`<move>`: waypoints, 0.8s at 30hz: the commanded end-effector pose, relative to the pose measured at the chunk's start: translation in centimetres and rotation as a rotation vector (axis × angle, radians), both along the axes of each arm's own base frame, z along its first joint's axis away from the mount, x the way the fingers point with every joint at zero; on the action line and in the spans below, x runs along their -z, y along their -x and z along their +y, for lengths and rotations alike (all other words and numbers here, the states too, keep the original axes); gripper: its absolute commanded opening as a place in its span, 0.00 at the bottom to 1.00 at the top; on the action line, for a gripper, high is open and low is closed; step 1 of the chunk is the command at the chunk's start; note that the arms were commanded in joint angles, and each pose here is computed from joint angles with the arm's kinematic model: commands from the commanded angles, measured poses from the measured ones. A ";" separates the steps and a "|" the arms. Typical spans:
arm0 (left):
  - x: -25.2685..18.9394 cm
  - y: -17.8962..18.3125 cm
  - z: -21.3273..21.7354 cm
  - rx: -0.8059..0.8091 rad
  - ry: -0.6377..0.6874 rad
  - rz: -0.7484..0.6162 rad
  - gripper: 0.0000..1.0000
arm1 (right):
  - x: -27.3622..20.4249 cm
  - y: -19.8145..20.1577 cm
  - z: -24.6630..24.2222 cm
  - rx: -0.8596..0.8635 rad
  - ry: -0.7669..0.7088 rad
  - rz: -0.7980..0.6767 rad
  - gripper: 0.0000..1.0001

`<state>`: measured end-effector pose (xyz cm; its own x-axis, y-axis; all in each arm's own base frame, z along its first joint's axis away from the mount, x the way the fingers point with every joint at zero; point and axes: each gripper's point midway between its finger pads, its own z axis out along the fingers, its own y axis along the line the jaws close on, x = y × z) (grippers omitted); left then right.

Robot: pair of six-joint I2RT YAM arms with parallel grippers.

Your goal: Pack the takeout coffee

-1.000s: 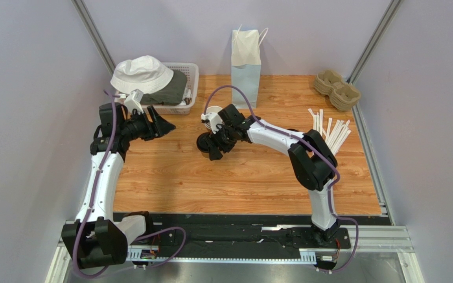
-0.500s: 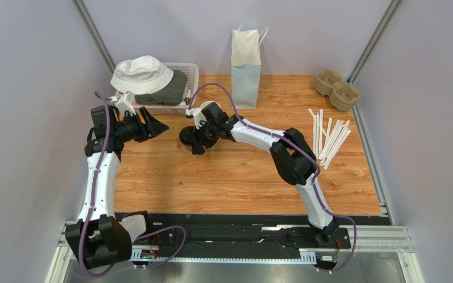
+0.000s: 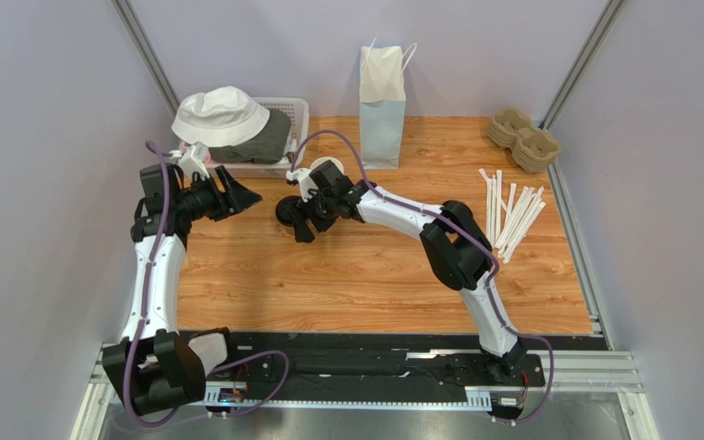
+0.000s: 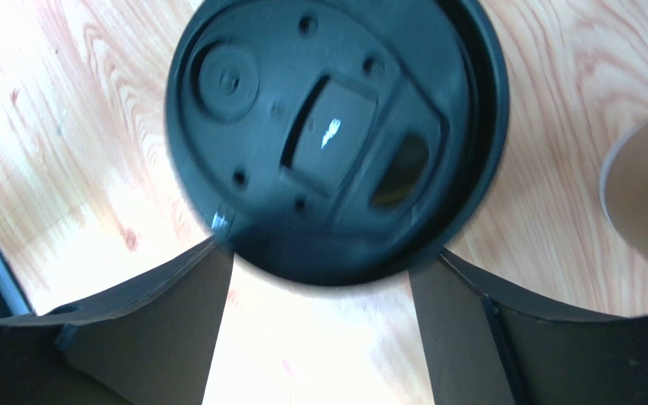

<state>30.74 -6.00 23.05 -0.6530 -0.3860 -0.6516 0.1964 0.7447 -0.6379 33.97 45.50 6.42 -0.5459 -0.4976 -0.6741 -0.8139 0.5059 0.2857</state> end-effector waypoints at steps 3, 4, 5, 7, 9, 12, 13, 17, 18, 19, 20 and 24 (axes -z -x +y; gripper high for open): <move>-1.1 -0.9 0.2 0.005 0.004 -0.064 0.69 | -6.9 0.7 -3.8 0.027 -0.026 -0.068 0.82; -1.4 -0.9 0.2 0.009 0.002 -0.074 0.69 | -7.3 1.1 -4.5 0.006 -0.019 -0.079 0.82; -1.5 -0.9 0.2 0.012 -0.005 -0.084 0.69 | -7.3 1.9 -5.4 -0.006 -0.007 -0.072 0.82; -1.8 -0.8 0.1 0.022 -0.018 -0.102 0.74 | -10.3 3.5 -6.9 -0.031 -0.032 -0.084 0.83; -2.0 -0.9 0.2 0.032 -0.051 -0.128 0.78 | -10.8 4.8 -8.8 -0.041 -0.013 -0.069 0.85; -2.5 -1.0 0.2 0.060 -0.123 -0.159 0.80 | -13.6 4.7 -12.8 0.011 -0.024 -0.051 0.86; -2.4 -0.9 -0.4 0.082 -0.139 -0.160 0.80 | -15.0 4.6 -14.0 0.026 -0.049 -0.051 0.86; -3.6 -1.3 -1.0 0.110 -0.211 -0.222 0.81 | -18.5 0.4 -21.8 0.229 -0.077 -0.097 0.86; -4.1 -1.5 -1.0 0.109 -0.224 -0.236 0.81 | -19.3 -0.4 -22.9 0.275 -0.089 -0.104 0.86; -4.4 -1.6 -1.1 0.112 -0.231 -0.248 0.81 | -21.2 -1.6 -23.9 0.318 -0.111 -0.145 0.86; -4.6 -1.7 -1.1 0.116 -0.242 -0.259 0.81 | -22.2 -2.9 -25.7 0.385 -0.115 -0.167 0.86; -6.1 -2.2 -1.0 0.115 -0.269 -0.303 0.81 | -25.1 -7.2 -29.5 0.550 -0.102 -0.254 0.86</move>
